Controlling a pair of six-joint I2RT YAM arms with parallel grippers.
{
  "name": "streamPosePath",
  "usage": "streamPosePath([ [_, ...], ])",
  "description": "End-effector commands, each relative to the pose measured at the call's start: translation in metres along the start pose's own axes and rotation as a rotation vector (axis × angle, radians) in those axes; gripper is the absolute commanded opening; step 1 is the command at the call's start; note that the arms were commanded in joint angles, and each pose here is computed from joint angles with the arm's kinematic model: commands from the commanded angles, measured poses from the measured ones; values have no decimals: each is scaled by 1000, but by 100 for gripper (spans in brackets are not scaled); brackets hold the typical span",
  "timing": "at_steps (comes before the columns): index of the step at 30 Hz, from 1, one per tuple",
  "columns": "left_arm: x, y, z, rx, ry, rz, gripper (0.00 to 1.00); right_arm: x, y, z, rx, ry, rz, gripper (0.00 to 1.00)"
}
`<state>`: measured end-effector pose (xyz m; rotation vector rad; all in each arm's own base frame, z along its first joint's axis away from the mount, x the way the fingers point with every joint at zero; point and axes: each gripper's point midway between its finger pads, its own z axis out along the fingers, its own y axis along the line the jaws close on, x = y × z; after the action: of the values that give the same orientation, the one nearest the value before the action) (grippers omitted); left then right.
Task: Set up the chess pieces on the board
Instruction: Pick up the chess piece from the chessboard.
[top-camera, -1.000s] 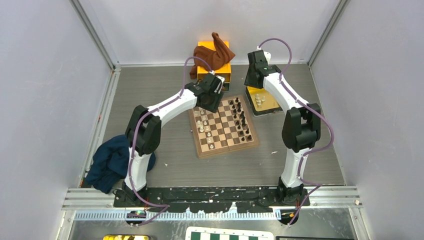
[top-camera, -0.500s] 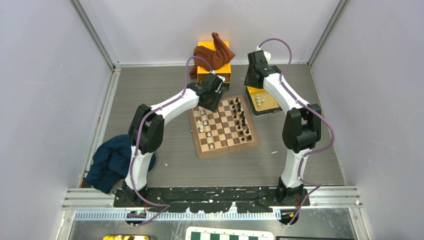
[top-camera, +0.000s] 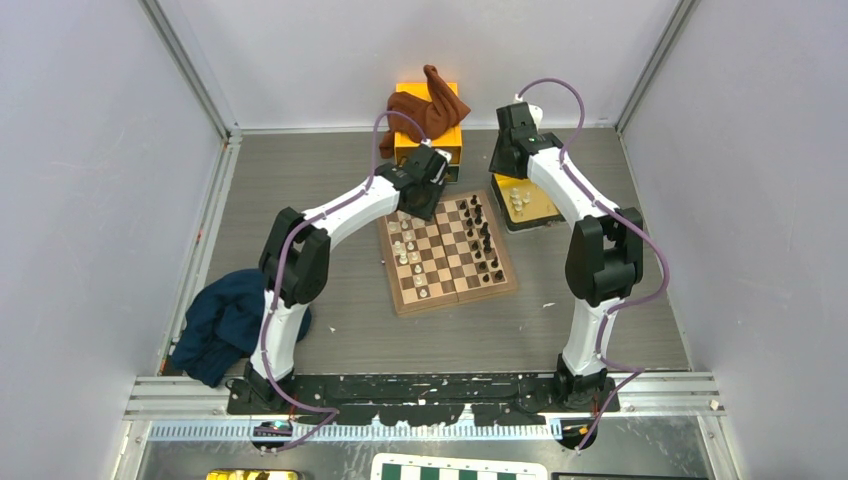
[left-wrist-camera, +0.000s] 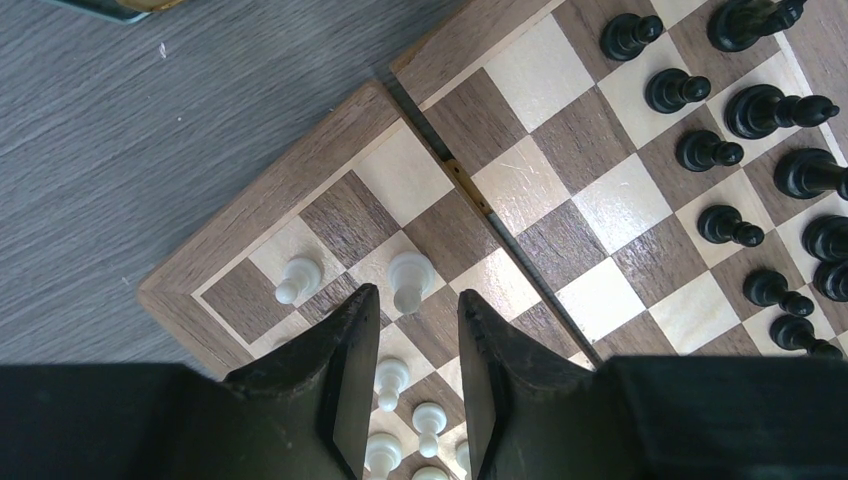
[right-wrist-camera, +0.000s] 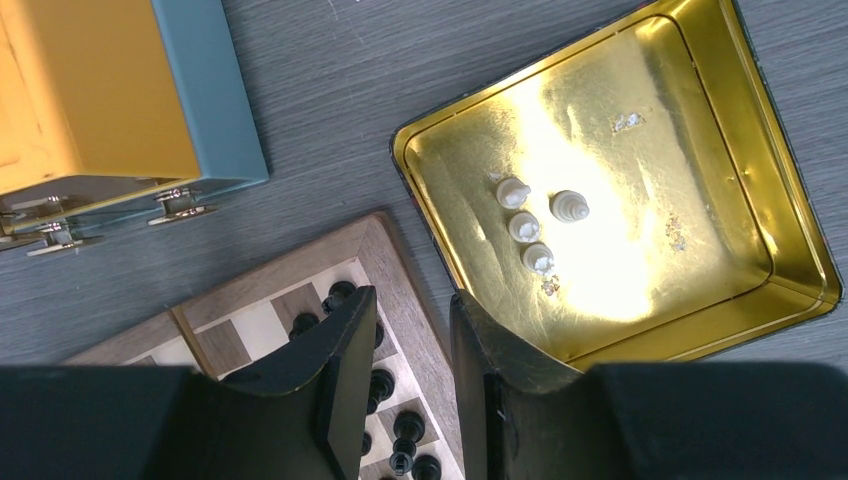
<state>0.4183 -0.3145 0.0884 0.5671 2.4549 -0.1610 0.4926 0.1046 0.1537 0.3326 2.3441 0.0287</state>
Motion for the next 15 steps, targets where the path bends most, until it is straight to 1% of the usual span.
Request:
streamPosePath([
  [1,-15,-1,-4,-5,-43,9,36,-32,5,-27,-47,-102,39,39],
  [15,-11,0,-1,-10,-32,6,32,-30,3,-29,-48,-103,43,39],
])
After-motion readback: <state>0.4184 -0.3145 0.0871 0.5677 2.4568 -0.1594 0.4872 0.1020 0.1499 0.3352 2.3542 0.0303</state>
